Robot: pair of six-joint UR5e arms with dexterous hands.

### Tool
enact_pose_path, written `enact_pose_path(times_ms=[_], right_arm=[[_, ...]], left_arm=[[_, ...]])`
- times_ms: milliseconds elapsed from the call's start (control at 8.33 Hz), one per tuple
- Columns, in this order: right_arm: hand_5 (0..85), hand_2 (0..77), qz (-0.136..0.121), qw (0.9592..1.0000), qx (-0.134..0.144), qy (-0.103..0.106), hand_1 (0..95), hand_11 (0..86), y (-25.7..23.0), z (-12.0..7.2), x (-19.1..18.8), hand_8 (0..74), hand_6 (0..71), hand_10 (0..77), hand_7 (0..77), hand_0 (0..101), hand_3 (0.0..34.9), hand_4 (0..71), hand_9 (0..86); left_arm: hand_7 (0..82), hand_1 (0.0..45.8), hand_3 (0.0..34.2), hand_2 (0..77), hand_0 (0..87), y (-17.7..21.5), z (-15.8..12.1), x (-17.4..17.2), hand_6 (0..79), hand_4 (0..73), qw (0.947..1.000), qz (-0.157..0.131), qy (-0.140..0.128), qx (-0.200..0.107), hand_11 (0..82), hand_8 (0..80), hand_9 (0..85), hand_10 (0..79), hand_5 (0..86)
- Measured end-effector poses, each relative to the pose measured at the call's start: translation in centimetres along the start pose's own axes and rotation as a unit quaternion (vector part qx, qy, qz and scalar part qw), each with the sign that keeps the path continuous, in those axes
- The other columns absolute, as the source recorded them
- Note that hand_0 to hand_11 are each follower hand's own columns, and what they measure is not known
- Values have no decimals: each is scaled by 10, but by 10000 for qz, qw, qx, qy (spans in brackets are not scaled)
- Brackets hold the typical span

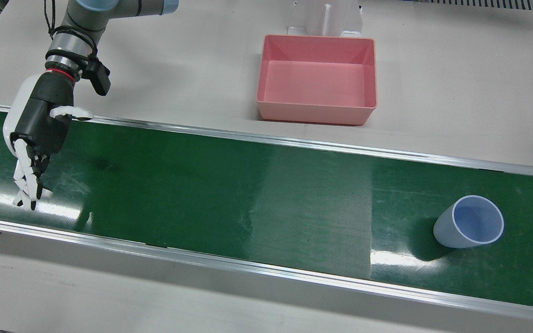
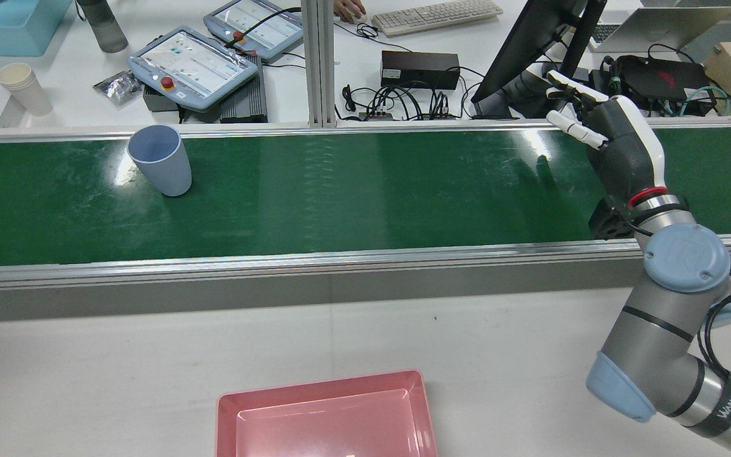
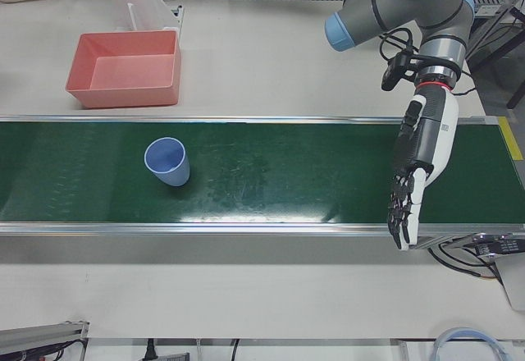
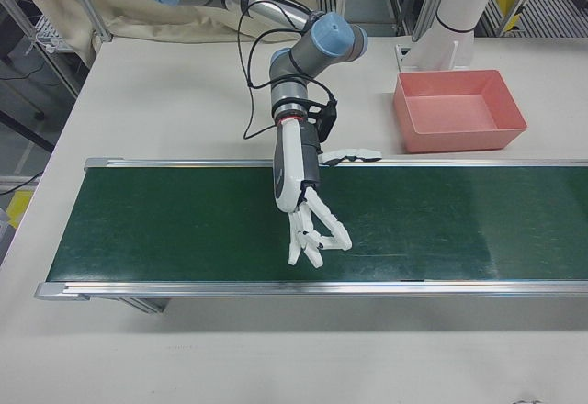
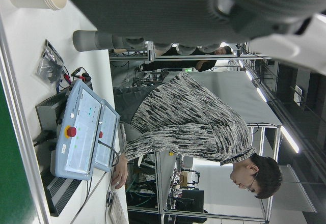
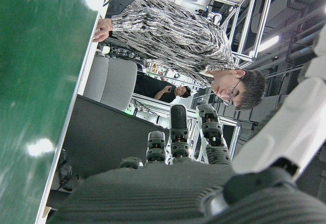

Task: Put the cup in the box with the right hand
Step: 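Move the open right hand along the belt toward the blue cup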

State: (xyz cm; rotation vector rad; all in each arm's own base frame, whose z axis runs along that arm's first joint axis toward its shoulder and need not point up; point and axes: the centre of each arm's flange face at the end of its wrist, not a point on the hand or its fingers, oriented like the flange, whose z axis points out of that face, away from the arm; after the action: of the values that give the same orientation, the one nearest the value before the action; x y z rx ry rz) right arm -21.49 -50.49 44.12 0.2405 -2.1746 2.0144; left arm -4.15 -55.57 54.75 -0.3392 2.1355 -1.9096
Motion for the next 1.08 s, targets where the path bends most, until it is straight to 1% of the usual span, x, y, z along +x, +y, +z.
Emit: enact_pose_path(times_ms=[240, 360, 480, 600, 720, 840, 960, 1080], right_arm=[[11, 136, -109, 9999, -18, -2, 76, 5, 11, 17, 15, 54, 87, 5, 436, 339, 0, 60, 153], [11, 136, -143, 9999, -29, 6, 76, 5, 15, 20, 20, 38, 87, 0, 425, 339, 0, 60, 153], [11, 136, -153, 9999, -47, 33, 76, 5, 18, 21, 25, 38, 87, 5, 425, 364, 0, 60, 153], [11, 136, -145, 9998, -79, 90, 76, 5, 22, 19, 31, 38, 87, 0, 425, 366, 0, 60, 153], [11, 136, -120, 9997, -120, 146, 196, 5, 27, 16, 36, 38, 87, 5, 425, 395, 0, 60, 153], [38, 136, -76, 9994, -225, 257, 196, 5, 39, 6, 43, 38, 87, 5, 382, 462, 0, 49, 153], [60, 136, -111, 9989, -324, 331, 213, 5, 48, -6, 43, 54, 87, 5, 371, 513, 0, 16, 147], [60, 136, -157, 9983, -397, 384, 213, 5, 55, -15, 43, 54, 87, 5, 355, 507, 0, 11, 147]], left_arm=[[0, 5, 0, 11, 0, 1, 0, 0, 5, 11, 10000, 0, -4, -6, 0, 0, 0, 0, 5], [0, 5, 0, 11, 0, 2, 1, 0, 5, 11, 10000, 0, -4, -9, 0, 0, 0, 0, 0], [0, 5, 0, 11, 0, 2, 1, 0, 5, 11, 10000, 0, -3, -11, 0, 0, 0, 0, 0], [0, 5, 0, 11, 0, 2, 1, 0, 5, 11, 10000, 3, -2, -13, 0, 0, 0, 0, 5], [0, 5, 0, 11, 0, 2, 1, 0, 5, 11, 10000, 6, -3, -14, 0, 0, 0, 0, 5], [0, 5, 0, 11, 0, 2, 1, 0, 5, 11, 10000, 8, -4, -14, 0, 0, 0, 0, 5], [0, 5, 0, 11, 0, 2, 1, 0, 5, 11, 10000, 5, -3, -14, 0, 0, 0, 0, 5], [0, 5, 0, 11, 0, 2, 1, 0, 0, 11, 10000, 2, -2, -13, 0, 0, 0, 0, 0]])
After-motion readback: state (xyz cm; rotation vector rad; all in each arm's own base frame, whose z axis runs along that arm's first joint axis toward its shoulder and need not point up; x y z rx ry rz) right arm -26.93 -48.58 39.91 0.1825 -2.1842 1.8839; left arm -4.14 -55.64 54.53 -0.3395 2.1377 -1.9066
